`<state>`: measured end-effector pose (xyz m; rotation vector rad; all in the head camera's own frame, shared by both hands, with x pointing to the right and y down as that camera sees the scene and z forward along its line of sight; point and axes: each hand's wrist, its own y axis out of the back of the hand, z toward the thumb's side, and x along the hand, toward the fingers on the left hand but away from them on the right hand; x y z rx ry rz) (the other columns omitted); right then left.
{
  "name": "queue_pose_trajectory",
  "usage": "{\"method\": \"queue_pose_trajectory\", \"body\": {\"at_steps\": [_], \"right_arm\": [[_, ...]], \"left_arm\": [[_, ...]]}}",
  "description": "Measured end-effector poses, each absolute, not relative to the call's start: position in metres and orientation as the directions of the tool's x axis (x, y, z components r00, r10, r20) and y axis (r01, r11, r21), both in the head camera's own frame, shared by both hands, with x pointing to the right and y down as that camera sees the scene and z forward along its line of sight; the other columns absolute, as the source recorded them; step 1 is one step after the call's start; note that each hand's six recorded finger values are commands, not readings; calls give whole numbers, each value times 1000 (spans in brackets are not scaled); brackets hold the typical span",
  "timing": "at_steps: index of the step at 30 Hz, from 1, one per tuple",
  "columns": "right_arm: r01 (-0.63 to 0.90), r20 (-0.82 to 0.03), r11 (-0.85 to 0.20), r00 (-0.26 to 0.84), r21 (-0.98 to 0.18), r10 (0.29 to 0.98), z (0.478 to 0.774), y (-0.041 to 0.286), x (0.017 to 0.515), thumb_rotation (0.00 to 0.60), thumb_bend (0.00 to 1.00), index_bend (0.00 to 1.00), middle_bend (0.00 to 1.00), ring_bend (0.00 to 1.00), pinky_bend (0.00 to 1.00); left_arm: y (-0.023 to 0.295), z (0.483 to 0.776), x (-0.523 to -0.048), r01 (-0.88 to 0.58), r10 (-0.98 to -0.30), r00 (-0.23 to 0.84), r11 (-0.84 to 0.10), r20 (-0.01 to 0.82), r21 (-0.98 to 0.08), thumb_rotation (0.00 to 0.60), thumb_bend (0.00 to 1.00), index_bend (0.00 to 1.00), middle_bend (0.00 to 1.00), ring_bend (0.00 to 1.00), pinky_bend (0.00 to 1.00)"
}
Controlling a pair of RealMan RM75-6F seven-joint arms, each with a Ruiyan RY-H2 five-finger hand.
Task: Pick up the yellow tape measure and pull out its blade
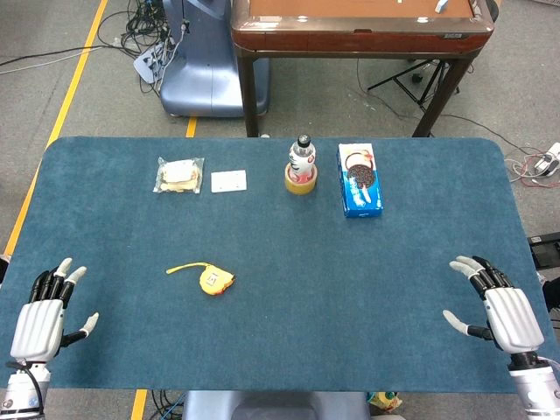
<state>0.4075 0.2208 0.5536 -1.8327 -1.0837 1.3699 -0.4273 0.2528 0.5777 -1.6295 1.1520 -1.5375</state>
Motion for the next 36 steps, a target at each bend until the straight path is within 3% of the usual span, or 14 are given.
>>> {"method": "queue_pose_trajectory", "body": {"at_steps": [8,17,27,36], "right_arm": [[268,-465,-487,146,-831,873,551,218,405,600,282,216,181,110,185],[184,-377,-399,142,-898,915,522,191,405,600,282,216,181,110,185],[176,-369,-387,127,-905,921,507,186,404,600,282,216,181,110,185],[173,-383,-400,121,-900,916,509,189,404,600,282,216,181,110,185]], "left_arm": [[245,584,-421,-169,-886,-2,-457,464,-873,600,260,147,0,8,0],[213,600,-390,-163,-843,187,-533,504,-830,600,260,147,0,10,0],[176,643,-338,-63,-683,416,-681,601,-730,600,260,148,1,8,0],[158,681,-304,60,-563,474,-747,677,-662,600,259,111,0,0,0]]}}
